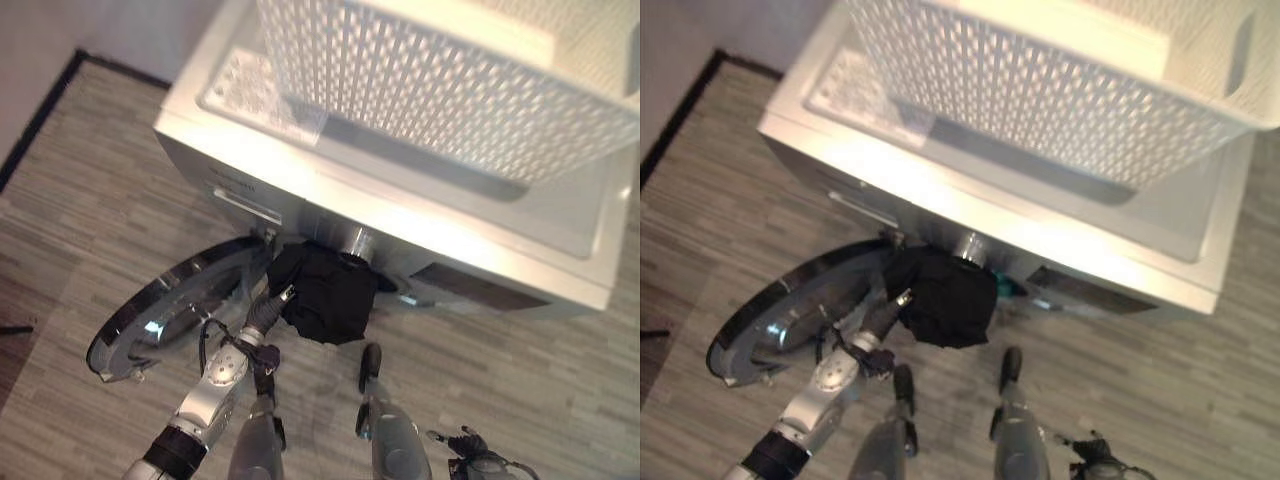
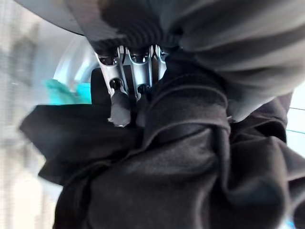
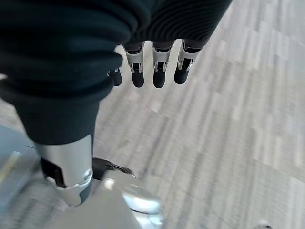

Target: Grab the laundry basket,head to the washer,open it,put in the laundry and shut it.

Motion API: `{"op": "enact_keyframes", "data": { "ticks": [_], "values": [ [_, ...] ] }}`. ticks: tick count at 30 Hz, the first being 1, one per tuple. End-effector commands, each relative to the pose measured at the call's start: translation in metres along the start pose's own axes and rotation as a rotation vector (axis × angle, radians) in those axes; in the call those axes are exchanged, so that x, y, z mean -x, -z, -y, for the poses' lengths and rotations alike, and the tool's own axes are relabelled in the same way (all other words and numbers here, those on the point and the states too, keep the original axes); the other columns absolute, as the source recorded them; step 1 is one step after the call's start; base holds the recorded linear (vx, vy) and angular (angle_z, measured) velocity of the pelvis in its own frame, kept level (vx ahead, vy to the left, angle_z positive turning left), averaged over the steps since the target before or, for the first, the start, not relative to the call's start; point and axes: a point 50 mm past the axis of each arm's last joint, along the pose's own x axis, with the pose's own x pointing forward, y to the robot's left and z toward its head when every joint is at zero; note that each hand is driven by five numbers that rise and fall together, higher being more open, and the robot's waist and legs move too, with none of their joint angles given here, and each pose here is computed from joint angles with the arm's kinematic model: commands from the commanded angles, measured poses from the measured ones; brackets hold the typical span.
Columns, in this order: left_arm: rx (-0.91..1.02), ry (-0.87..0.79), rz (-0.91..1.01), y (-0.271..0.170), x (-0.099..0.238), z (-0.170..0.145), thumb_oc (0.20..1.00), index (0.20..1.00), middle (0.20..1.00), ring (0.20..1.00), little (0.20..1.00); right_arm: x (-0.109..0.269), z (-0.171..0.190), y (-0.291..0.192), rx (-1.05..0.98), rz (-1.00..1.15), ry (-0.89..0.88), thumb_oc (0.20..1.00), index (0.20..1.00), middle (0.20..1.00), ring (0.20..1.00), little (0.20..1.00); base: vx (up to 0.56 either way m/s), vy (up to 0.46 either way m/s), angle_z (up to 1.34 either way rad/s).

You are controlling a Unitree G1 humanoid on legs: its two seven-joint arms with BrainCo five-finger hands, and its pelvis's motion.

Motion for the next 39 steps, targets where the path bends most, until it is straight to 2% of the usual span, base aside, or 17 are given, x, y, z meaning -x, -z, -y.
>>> {"op": "enact_keyframes", "data": {
  "ticks": [1, 9, 11, 16, 22, 25, 26, 29, 32, 33, 35, 36, 39],
  "values": [
    [0.008, -0.022, 0.181, -0.024, -0.007, 0.009, 0.200, 0.200, 0.200, 0.200, 0.200, 0.000, -0.002, -0.032, -0.087, 0.133, 0.032, 1.000, 1.000, 1.000, 1.000, 1.000, -0.09, 0.055, -0.01],
    [0.030, -0.090, 0.297, -0.052, -0.044, 0.026, 0.200, 0.200, 0.200, 0.200, 0.200, 0.012, -0.005, -0.108, -0.085, 0.424, 0.068, 1.000, 1.000, 1.000, 1.000, 1.000, -0.11, 0.034, -0.12],
    [0.030, -0.090, 0.298, -0.052, -0.044, 0.026, 0.200, 0.200, 0.200, 0.200, 0.200, 0.012, -0.005, -0.109, -0.085, 0.425, 0.069, 1.000, 1.000, 1.000, 1.000, 1.000, -0.03, -0.001, 0.03],
    [0.012, -0.148, 0.360, -0.077, -0.073, 0.034, 0.200, 0.200, 0.200, 0.200, 0.200, 0.016, -0.012, -0.120, -0.049, 0.482, 0.056, 1.000, 1.000, 1.000, 1.000, 1.000, -0.02, 0.008, -0.02],
    [-0.012, -0.198, 0.373, -0.086, -0.083, 0.031, 0.200, 0.200, 0.200, 0.200, 0.200, 0.019, -0.014, -0.123, -0.060, 0.514, 0.046, 1.000, 1.000, 1.000, 1.000, 1.000, -0.01, 0.008, -0.17],
    [-0.035, -0.215, 0.390, -0.094, -0.087, 0.029, 0.200, 0.200, 0.200, 0.200, 0.200, 0.025, -0.010, -0.140, -0.069, 0.587, 0.061, 1.000, 1.000, 1.000, 1.000, 1.000, -0.01, -0.003, -0.14],
    [-0.055, -0.235, 0.389, -0.096, -0.090, 0.027, 0.200, 0.200, 0.200, 0.200, 0.200, 0.034, -0.004, -0.157, -0.081, 0.674, 0.074, 1.000, 1.000, 1.000, 1.000, 1.000, 0.00, 0.006, -0.06],
    [-0.057, -0.249, 0.390, -0.098, -0.092, 0.027, 0.200, 0.200, 0.200, 0.200, 0.200, 0.038, 0.000, -0.164, -0.094, 0.711, 0.084, 1.000, 1.000, 1.000, 1.000, 1.000, 0.01, -0.008, -0.06],
    [-0.063, -0.325, 0.414, -0.113, -0.101, 0.017, 0.200, 0.200, 0.200, 0.200, 0.200, 0.058, 0.010, -0.191, -0.158, 0.860, 0.112, 1.000, 1.000, 1.000, 1.000, 1.000, 0.01, -0.018, -0.06],
    [-0.054, -0.382, 0.429, -0.126, -0.108, 0.010, 0.200, 0.200, 0.200, 0.200, 0.200, 0.073, 0.009, -0.208, -0.202, 0.950, 0.103, 1.000, 1.000, 1.000, 1.000, 1.000, 0.01, -0.022, -0.16],
    [-0.043, -0.412, 0.434, -0.134, -0.113, 0.005, 0.200, 0.200, 0.200, 0.200, 0.200, 0.080, 0.008, -0.215, -0.230, 0.988, 0.094, 1.000, 1.000, 1.000, 1.000, 1.000, 0.02, -0.041, -0.13],
    [-0.009, -0.453, 0.465, -0.154, -0.119, 0.001, 0.200, 0.200, 0.200, 0.200, 0.200, 0.091, 0.003, -0.227, -0.267, 1.048, 0.070, 1.000, 1.000, 1.000, 1.000, 1.000, 0.03, -0.055, -0.08],
    [0.017, -0.474, 0.512, -0.178, -0.124, 0.000, 0.200, 0.200, 0.200, 0.200, 0.200, 0.106, -0.001, -0.239, -0.292, 1.127, 0.032, 1.000, 1.000, 1.000, 1.000, 1.000, 0.04, -0.067, -0.16]
  ]
}}
